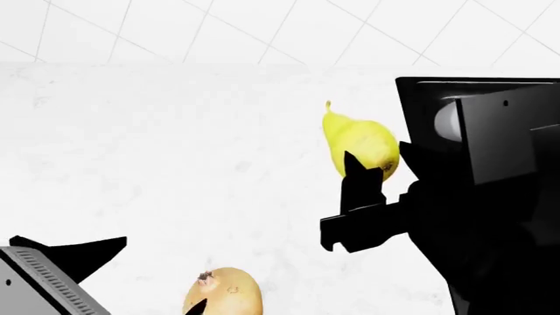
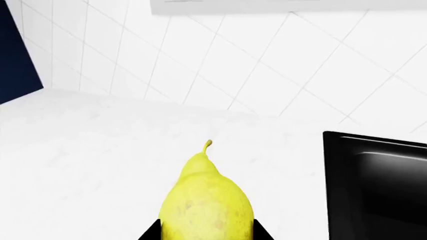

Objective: There is a mixed pile of frozen fruits and vegetables on the counter. Locate all the frozen vegetables and place the items in a bowl on the counter. Take all the frozen fruits and defrost them in a running sink.

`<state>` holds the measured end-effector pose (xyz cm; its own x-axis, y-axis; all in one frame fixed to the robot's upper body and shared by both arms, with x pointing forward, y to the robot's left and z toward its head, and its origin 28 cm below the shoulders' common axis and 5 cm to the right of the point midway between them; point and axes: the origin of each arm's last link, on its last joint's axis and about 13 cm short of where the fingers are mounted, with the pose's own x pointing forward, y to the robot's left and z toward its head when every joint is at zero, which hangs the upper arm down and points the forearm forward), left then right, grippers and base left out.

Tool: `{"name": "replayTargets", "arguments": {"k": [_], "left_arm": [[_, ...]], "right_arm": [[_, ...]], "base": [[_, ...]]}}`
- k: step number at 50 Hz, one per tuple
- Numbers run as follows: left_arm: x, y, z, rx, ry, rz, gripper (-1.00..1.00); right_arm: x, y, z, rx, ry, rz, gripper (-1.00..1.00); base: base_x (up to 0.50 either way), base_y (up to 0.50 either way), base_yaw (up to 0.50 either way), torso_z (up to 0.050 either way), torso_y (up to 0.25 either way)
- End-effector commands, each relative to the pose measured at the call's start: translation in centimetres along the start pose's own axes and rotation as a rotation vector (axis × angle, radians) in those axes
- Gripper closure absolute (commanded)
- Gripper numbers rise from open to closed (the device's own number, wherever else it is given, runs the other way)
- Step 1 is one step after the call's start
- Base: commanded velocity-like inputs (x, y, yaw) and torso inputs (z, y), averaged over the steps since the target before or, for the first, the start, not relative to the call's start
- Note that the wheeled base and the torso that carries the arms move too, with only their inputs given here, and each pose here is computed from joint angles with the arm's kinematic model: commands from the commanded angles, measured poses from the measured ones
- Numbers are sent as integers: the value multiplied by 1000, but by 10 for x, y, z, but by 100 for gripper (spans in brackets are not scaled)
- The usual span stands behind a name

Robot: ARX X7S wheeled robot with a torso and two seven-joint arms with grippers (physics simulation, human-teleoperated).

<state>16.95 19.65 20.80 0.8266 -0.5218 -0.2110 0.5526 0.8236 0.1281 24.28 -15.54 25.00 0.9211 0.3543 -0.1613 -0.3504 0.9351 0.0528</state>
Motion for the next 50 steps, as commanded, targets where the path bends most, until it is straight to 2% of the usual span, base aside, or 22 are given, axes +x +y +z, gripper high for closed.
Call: {"name": "replayTargets", "arguments": {"k": [1,18,50], "left_arm": [[9,-8,-6,-18,-21,-42,-100],[22,-15,-10,-12,1,-75,-100],[54,-16,-33,-18,77,-81,-100]], "right_arm": [[0,0,0,1,-33,25,100],[0,0,-4,6,-24,26,100],[4,1,-16,21,0,43,100]], "base": [[0,0,0,0,0],[0,0,0,0,0],[0,0,0,0,0]]}}
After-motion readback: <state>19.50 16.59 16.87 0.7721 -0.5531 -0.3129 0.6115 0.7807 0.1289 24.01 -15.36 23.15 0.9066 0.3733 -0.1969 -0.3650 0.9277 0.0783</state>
